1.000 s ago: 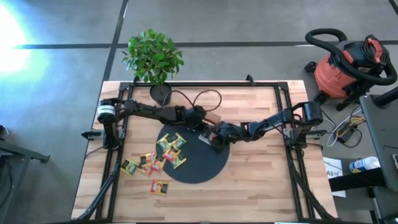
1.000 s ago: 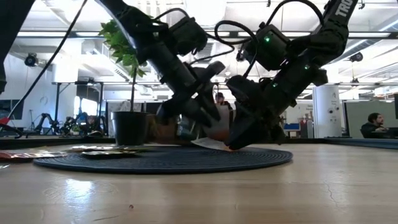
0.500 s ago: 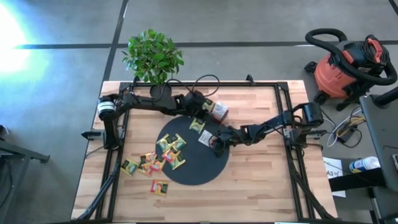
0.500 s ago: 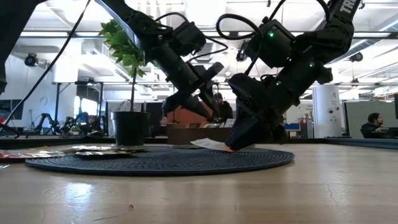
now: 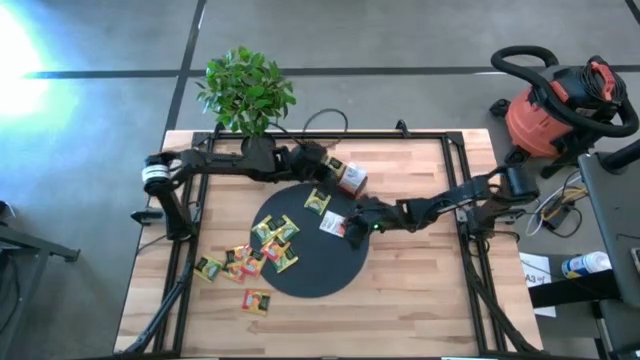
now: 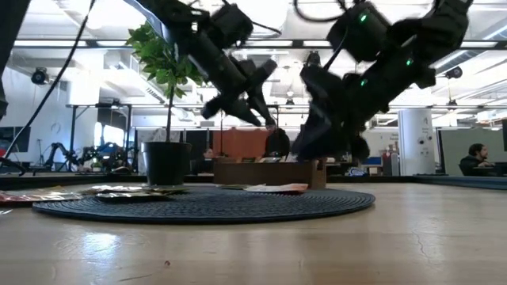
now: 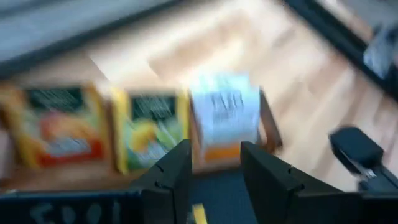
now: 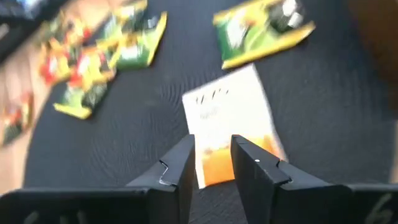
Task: Pick & Place Tea
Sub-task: Adjust the wooden organizer on the table
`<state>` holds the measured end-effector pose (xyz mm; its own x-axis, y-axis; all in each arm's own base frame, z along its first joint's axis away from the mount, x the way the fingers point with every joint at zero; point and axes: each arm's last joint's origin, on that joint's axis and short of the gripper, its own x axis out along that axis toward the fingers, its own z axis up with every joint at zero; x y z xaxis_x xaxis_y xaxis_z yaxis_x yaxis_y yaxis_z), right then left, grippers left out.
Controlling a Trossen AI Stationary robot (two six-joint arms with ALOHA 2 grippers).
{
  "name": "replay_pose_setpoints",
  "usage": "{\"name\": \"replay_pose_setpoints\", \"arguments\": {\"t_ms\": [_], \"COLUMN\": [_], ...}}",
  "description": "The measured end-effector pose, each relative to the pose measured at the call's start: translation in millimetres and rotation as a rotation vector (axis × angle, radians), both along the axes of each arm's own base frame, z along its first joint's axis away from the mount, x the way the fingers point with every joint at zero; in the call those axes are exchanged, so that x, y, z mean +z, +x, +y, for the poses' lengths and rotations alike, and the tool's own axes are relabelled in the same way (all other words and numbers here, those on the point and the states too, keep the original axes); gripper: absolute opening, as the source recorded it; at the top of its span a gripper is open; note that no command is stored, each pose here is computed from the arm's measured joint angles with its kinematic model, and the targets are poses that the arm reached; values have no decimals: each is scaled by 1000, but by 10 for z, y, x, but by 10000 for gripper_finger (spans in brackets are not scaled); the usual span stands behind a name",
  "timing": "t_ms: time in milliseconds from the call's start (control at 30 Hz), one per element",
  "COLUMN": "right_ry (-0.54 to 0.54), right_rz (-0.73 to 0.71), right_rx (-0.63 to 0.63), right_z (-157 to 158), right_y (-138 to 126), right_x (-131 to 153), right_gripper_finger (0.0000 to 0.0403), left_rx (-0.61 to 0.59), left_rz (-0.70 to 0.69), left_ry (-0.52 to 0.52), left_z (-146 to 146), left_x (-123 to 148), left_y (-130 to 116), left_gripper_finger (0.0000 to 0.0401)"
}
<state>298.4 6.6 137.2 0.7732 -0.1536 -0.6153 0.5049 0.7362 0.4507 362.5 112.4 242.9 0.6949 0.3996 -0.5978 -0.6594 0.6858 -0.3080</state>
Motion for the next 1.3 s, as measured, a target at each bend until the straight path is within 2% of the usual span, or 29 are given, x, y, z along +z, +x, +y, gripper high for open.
{"name": "replay_pose_setpoints", "arguments": {"t_ms": [167, 367, 467, 600, 667, 733, 833, 967, 1133, 1300], "right_ry": [-26, -18, -45, -74, -62, -19, -3, 2, 42, 72], "right_rz": [-64, -109, -70, -26, 13, 82, 135, 180, 129, 175], "right_rx": [-77, -258, -348, -362, -377, -388, -396, -408, -375, -360], "right_z": [-120, -596, -923, -1265, -1432, -1596, -1838, -2095, -2376, -2585], "right_y": [-171, -358, -415, -383, -324, -263, -124, 63, 348, 628], "right_x": [290, 671, 825, 935, 923, 824, 735, 625, 648, 541], "right_gripper_finger": [102, 148, 156, 154, 151, 148, 140, 126, 108, 90], "left_rx": [73, 57, 168, 313, 327, 326, 390, 461, 423, 419], "left_rz": [48, 143, 185, 83, 59, 92, 99, 11, -125, -186], "left_ry": [0, -2, 9, -104, -119, -119, -116, -164, -155, -144], "left_z": [94, -107, -163, -44, -37, -92, -122, -126, -301, -493], "left_x": [97, 173, 20, -113, -143, -212, -311, -389, -254, -180], "left_y": [-171, -334, -441, -562, -605, -668, -796, -928, -1048, -1249], "left_gripper_finger": [113, 113, 113, 112, 112, 112, 112, 112, 112, 112]}}
